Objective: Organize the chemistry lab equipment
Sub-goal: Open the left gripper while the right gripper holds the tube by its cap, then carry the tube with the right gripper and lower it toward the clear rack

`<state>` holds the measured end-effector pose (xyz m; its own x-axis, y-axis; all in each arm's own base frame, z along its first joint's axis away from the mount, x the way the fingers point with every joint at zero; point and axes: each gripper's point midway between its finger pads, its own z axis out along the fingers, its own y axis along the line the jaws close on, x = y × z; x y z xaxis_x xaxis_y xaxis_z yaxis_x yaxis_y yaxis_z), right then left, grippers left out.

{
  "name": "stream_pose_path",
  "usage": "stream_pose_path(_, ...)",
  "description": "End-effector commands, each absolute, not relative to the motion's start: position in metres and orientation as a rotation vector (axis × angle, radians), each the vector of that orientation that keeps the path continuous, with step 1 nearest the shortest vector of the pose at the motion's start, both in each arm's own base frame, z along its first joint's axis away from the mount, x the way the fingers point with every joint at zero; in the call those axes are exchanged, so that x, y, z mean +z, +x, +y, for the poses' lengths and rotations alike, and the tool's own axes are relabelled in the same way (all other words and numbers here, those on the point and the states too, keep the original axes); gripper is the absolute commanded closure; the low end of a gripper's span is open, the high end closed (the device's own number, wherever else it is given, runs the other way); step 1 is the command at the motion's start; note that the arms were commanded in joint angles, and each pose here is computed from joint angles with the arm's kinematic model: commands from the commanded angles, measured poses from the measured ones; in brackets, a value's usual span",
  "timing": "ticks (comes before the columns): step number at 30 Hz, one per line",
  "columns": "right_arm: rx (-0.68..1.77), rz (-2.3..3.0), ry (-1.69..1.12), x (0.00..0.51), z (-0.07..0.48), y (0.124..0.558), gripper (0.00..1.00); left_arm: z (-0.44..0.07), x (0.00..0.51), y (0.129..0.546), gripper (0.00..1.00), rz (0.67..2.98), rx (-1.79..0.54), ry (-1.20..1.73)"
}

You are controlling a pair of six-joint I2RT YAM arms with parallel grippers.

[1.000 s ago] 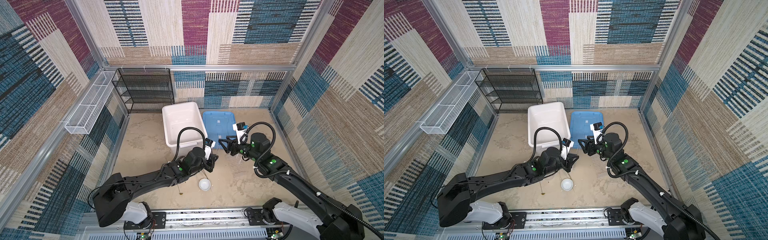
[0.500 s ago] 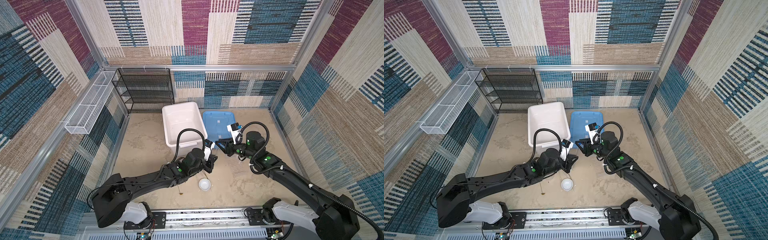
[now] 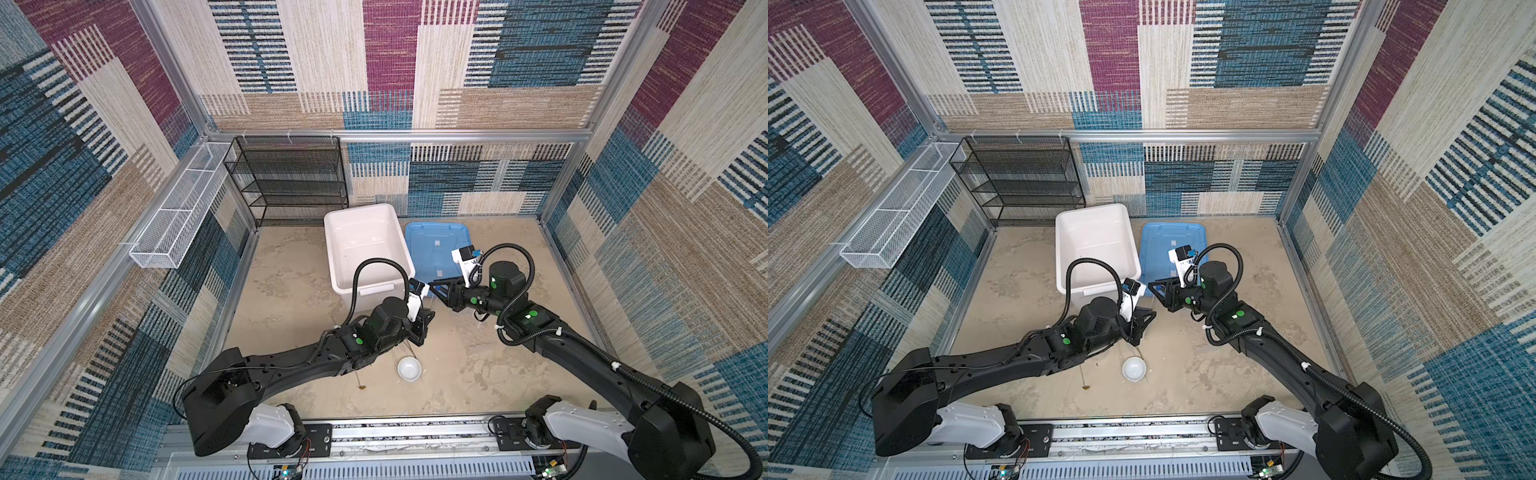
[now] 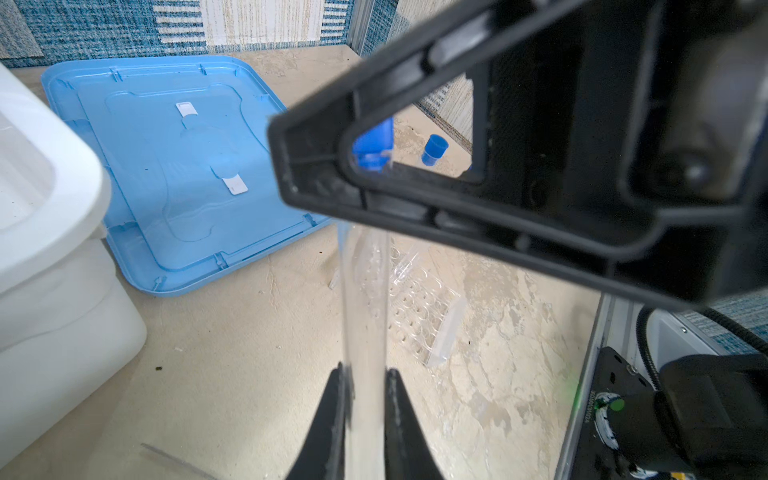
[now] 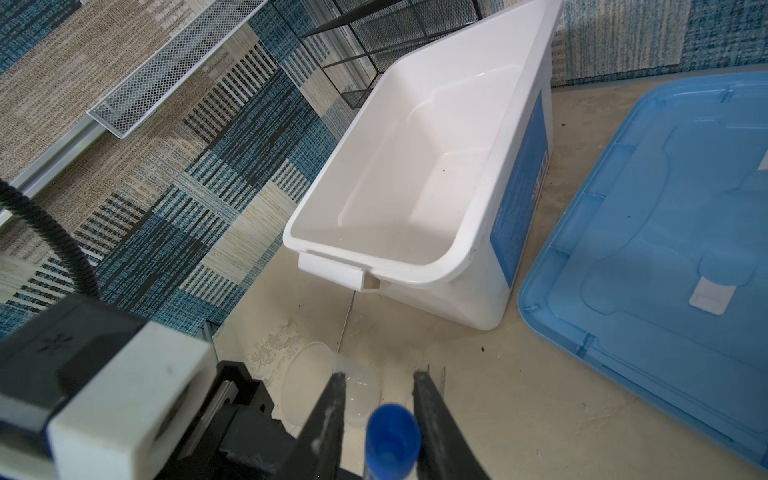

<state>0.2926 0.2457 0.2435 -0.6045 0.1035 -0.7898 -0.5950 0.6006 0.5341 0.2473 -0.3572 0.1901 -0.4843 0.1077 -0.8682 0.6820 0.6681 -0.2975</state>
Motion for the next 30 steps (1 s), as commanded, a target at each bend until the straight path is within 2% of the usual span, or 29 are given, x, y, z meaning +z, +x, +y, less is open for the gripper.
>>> stream_pose_path(1,1.08,1.944,-0.378,0.255,0.247,0.294,0.74,-0.358,0.198,0.25,0.86,1.937,-0.8,0.609)
stream_pose_path(18,1.131,1.975,-0.375,0.25,0.252,0.291,0.84,-0.358,0.197,0.251,0.85,1.933,-0.796,0.598)
stream_pose_path(19,1.132,1.969,-0.376,0.25,0.252,0.29,0.84,-0.358,0.196,0.251,0.82,1.937,-0.798,0.599)
stream_pose_path(23,1.08,1.946,-0.357,0.253,0.245,0.293,0.86,-0.36,0.199,0.248,0.53,1.928,-0.824,0.61)
stream_pose_path(27,1.041,1.929,-0.36,0.254,0.24,0.293,0.87,-0.362,0.201,0.248,0.39,1.926,-0.849,0.597)
stream_pose_path(30,0.983,1.915,-0.354,0.256,0.233,0.295,0.88,-0.364,0.207,0.246,0.14,1.921,-0.886,0.576)
